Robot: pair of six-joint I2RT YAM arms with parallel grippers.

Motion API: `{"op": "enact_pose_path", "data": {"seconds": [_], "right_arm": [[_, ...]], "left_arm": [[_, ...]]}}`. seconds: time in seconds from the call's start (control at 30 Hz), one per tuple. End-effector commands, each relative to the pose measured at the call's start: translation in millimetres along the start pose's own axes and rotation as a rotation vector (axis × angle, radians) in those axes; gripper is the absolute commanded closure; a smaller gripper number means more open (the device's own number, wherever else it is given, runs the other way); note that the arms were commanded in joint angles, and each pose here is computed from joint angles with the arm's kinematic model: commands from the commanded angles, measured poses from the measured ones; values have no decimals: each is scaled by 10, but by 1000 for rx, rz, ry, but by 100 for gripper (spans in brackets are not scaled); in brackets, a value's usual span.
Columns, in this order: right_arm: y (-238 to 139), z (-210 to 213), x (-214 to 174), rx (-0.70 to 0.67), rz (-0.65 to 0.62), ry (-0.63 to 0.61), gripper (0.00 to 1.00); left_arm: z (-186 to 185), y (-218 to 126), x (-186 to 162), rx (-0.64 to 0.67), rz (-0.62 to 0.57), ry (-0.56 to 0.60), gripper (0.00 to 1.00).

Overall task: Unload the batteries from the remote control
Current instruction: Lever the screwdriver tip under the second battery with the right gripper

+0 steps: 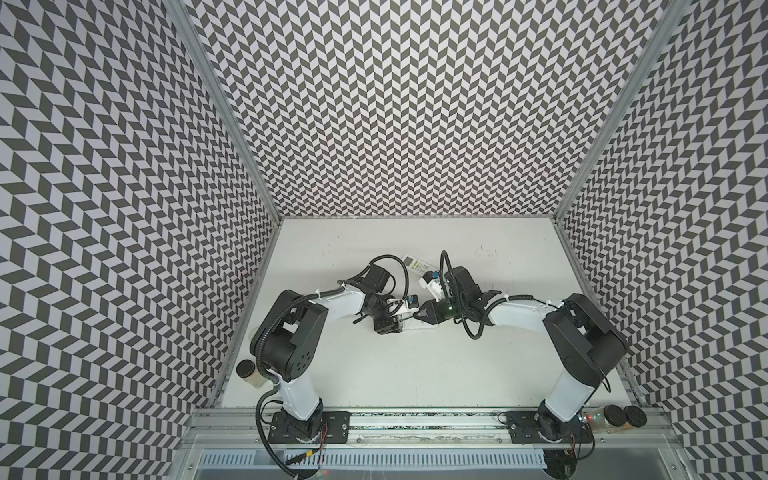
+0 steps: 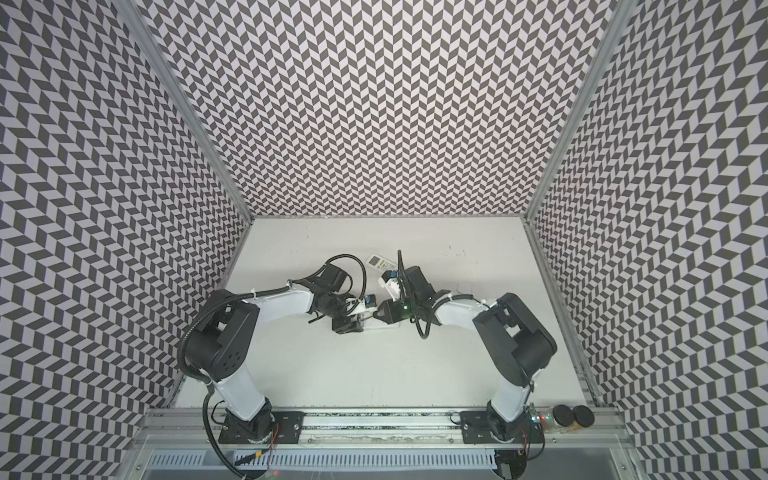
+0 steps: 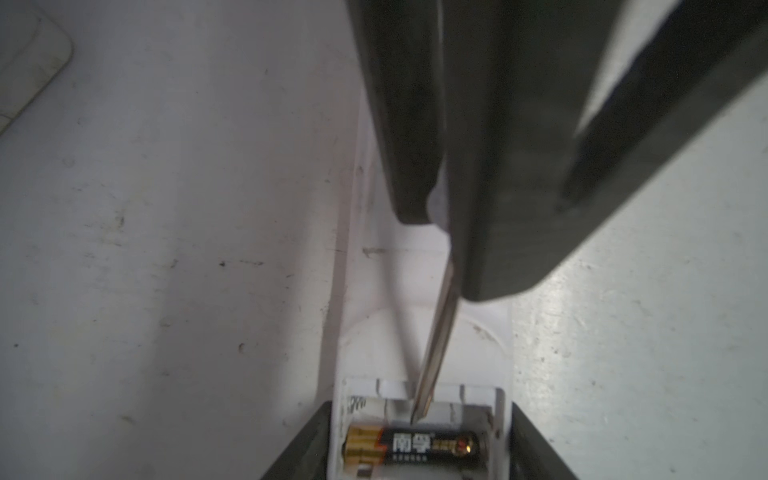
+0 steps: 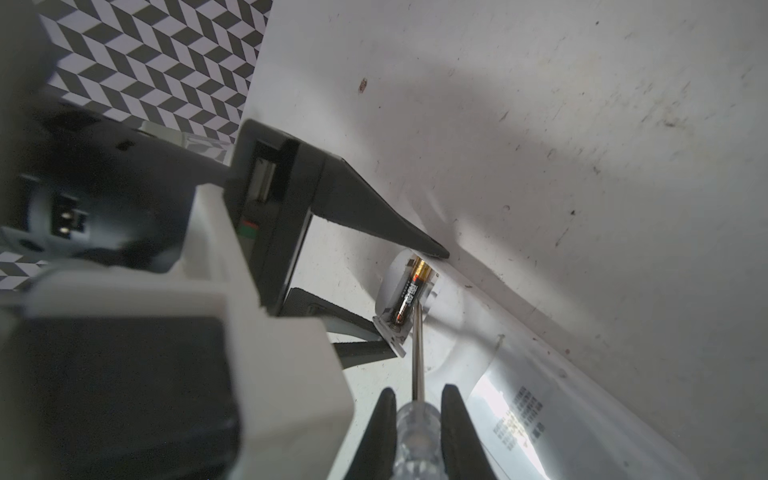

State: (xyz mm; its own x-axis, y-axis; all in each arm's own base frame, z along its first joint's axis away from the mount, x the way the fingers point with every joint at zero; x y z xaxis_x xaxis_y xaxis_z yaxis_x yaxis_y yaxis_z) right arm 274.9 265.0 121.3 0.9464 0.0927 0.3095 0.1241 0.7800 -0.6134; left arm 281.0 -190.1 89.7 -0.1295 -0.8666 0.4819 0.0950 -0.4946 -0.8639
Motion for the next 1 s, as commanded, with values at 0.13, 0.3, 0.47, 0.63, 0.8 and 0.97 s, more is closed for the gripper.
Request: {"op": "enact_pose_path", "data": {"seconds": [0.13,0.3,0.47,0.63,0.8,0.97], "right_arm": [[111,-41,30,-73,16,32,100],[137,-24,48,-92,17,33,100],[212,-27,51,-120,41,41,100],[331,-31,15,-123,84,36,100],[394,-186,-1,-59,114,58,100],[276,-374,24,51,82,122,100]], "left_arm": [[-158,48,-214,-31,117,-31,37],[-118,25,-184,-22,113,-27,44],[-107,48,-186,-24,108,-36,49],[-146,76,-189,-30,100,-39,50],[-160,85,-154,-28,93,-33,49],[-142,74,-142,-30,89,-48,49]]}}
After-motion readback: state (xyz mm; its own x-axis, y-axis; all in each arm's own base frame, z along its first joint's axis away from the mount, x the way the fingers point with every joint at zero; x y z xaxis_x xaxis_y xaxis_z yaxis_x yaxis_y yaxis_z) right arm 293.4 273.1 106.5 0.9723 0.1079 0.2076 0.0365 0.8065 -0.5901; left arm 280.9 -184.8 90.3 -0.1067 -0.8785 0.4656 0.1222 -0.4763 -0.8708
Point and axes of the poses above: each gripper's point midway between its finger pads, its own y axis out along the fingers, its own z axis along the line the jaws close on, x = y × z, the point moved 8 cm from there along -y, back along the fingers, and after that the axes turned 13 degrees about y, right-handed, at the moved point
